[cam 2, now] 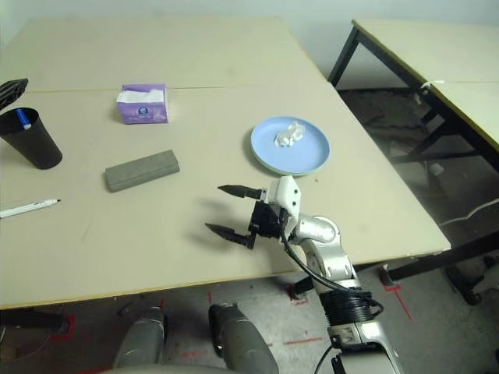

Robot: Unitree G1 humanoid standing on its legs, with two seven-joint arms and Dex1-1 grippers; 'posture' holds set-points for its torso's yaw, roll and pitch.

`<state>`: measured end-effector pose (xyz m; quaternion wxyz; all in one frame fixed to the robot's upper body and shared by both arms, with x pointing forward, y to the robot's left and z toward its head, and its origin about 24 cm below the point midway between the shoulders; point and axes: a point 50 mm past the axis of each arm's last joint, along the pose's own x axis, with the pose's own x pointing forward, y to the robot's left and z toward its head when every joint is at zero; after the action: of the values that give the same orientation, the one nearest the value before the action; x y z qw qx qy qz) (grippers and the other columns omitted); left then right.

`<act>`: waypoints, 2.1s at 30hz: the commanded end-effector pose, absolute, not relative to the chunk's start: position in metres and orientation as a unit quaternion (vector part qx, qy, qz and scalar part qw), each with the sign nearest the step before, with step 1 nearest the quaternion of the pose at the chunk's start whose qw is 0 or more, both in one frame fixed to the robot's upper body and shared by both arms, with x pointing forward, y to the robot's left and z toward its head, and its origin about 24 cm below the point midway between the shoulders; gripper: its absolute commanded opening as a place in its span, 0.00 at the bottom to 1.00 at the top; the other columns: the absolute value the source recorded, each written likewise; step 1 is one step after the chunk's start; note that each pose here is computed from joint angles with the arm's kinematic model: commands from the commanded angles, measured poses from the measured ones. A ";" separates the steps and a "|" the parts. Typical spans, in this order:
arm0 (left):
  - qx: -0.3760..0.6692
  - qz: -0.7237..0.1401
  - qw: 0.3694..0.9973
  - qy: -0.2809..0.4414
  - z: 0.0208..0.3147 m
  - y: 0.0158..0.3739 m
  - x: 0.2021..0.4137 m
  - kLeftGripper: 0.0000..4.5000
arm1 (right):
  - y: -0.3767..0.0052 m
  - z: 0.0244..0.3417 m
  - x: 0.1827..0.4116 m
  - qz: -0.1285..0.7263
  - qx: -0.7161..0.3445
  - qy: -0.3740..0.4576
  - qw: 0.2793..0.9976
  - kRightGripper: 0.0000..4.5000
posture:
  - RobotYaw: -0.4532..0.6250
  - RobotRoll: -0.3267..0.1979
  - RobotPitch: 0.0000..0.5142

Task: Organize and tidy the items on the table.

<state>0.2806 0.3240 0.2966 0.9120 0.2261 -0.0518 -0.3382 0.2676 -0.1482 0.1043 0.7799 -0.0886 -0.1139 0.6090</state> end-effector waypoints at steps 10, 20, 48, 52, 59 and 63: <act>0.340 -0.389 0.782 0.348 0.217 0.338 0.228 0.99 | -0.138 0.094 0.265 0.631 -0.083 -0.111 0.763 1.00 | 0.48 0.62 0.33; 0.376 -0.266 0.799 0.388 0.213 0.372 0.237 0.99 | -0.136 0.090 0.262 0.632 -0.082 -0.103 0.764 1.00 | 0.47 0.62 0.32; 0.347 -0.251 0.807 0.408 0.162 0.379 0.279 0.99 | -0.142 0.094 0.256 0.620 -0.092 -0.093 0.774 1.00 | 0.43 0.62 0.30; 0.346 -0.250 0.807 0.409 0.156 0.382 0.280 0.99 | -0.142 0.095 0.257 0.620 -0.093 -0.093 0.773 1.00 | 0.43 0.62 0.30; 0.350 -0.246 0.810 0.400 0.153 0.384 0.284 0.99 | -0.140 0.094 0.255 0.623 -0.093 -0.090 0.772 1.00 | 0.43 0.62 0.30; 0.343 -0.250 0.814 0.396 0.153 0.384 0.285 0.79 | -0.140 0.093 0.255 0.622 -0.091 -0.090 0.772 1.00 | 0.43 0.62 0.30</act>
<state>0.2856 0.3822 0.1613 0.8192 0.3459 0.3813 -0.2526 0.2574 -0.1421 0.0942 0.7770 -0.0864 -0.0944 0.6163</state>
